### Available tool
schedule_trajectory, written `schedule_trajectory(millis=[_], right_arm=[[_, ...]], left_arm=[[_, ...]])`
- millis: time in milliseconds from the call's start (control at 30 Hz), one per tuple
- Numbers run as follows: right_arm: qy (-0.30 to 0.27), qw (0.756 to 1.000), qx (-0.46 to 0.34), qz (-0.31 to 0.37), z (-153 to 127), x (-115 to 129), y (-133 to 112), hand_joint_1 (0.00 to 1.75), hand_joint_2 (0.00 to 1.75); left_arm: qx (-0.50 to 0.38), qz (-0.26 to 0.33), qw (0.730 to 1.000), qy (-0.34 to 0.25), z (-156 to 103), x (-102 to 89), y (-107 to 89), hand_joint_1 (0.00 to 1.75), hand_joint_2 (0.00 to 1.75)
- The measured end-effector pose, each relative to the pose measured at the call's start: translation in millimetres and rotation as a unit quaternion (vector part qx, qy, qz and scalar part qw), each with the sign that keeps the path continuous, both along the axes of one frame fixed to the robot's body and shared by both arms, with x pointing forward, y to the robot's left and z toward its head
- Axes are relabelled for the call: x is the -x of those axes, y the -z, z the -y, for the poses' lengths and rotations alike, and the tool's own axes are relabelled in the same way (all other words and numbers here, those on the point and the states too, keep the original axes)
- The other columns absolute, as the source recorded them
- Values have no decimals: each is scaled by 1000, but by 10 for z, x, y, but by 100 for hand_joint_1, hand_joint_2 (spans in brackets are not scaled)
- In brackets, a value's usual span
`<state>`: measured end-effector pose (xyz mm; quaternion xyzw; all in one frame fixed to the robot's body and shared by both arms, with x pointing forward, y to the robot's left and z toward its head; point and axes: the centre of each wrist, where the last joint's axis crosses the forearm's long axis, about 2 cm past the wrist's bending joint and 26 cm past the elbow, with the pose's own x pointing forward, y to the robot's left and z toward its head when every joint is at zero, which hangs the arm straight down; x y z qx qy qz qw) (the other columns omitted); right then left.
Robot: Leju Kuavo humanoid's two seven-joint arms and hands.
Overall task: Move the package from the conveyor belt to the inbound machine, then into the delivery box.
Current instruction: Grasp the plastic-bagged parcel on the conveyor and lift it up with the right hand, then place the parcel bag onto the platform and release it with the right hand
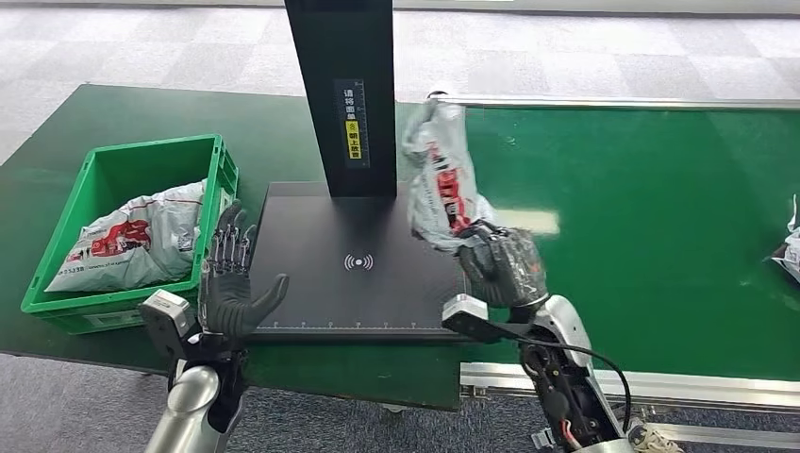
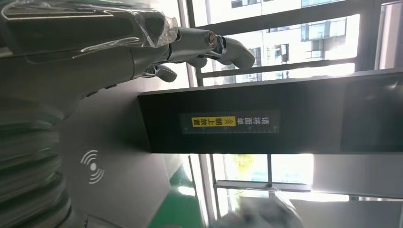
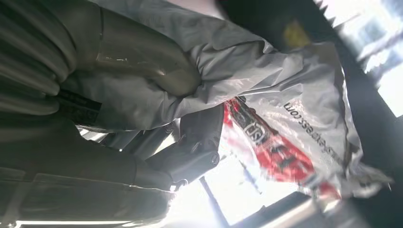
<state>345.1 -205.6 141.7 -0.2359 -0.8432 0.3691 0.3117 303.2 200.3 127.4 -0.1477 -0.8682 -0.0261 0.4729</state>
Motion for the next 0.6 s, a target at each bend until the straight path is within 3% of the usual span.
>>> schedule_trajectory(millis=[133, 300, 600], right_arm=[[-87, 989, 97, -69, -315, -127, 105, 175, 175], [-173, 956, 191, -142, -638, -174, 221, 175, 175], [-216, 926, 255, -174, -808, -189, 300, 175, 175]], left_arm=[[8, 4, 1000, -3, 22, -44, -14, 0, 175], [16, 5, 1000, -12, 19, -55, -11, 0, 175], [16, 5, 1000, -18, 2, -54, -5, 0, 175]])
